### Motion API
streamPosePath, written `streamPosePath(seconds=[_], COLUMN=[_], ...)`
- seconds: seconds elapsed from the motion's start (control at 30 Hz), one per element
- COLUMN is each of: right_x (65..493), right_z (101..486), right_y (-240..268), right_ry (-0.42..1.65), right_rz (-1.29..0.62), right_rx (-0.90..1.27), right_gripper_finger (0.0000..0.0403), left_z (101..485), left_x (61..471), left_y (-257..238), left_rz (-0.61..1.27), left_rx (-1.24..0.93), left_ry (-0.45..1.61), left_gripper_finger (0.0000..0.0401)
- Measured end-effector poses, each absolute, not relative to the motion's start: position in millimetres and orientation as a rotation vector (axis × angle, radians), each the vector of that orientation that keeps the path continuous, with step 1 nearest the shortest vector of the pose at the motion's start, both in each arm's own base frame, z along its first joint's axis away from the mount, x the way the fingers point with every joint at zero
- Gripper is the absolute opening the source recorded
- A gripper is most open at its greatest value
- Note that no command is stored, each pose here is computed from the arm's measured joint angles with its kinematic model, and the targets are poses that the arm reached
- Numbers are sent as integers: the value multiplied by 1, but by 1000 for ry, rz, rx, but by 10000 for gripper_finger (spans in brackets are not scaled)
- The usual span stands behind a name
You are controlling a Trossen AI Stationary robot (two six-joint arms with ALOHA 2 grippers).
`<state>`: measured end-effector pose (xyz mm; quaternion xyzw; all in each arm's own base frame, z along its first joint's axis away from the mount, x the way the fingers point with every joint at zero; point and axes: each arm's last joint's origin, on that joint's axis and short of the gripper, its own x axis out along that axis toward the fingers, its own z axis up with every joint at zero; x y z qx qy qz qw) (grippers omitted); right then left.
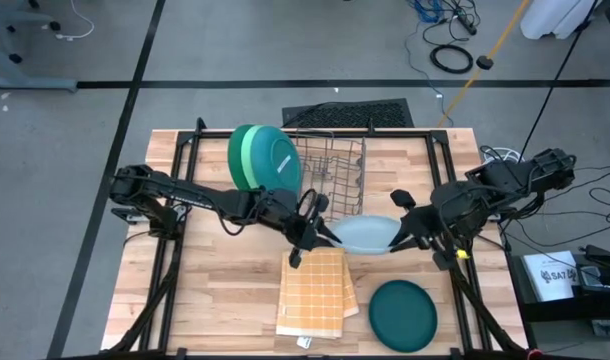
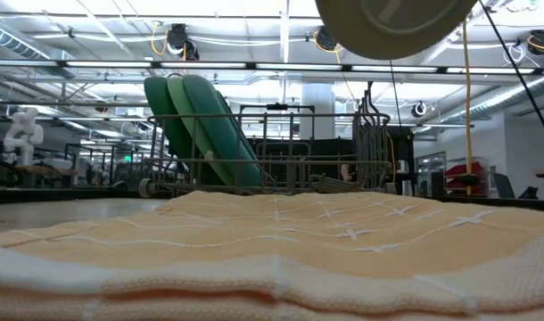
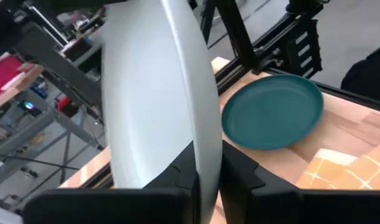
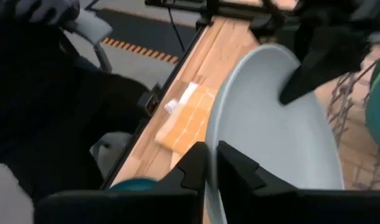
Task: Sort dishes
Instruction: Put the white plate in the dish rack
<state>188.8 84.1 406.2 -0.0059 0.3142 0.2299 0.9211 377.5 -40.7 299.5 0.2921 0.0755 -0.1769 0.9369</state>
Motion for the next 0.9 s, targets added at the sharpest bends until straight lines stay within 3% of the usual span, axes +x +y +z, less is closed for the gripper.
streamPosePath(seconds=[0.33,0.5,0.67,0.9], right_x=[192,183,166,144], right_z=[407,413,424,435], right_y=[85,75,62,46], right_ry=[613,555,477,407], right_rz=[454,289,104,-88], right_rx=[-20,-126,-236,-291], right_gripper_finger=[144,200,217,209], left_z=[302,315,324,333], left_x=[372,361,351,344], left_y=[-40,-37,-35,-26], left_rz=[-352,-324,-288,-50], left_rx=[615,604,574,441], left_ry=[215,220,232,284], left_gripper_finger=[30,29,27,27])
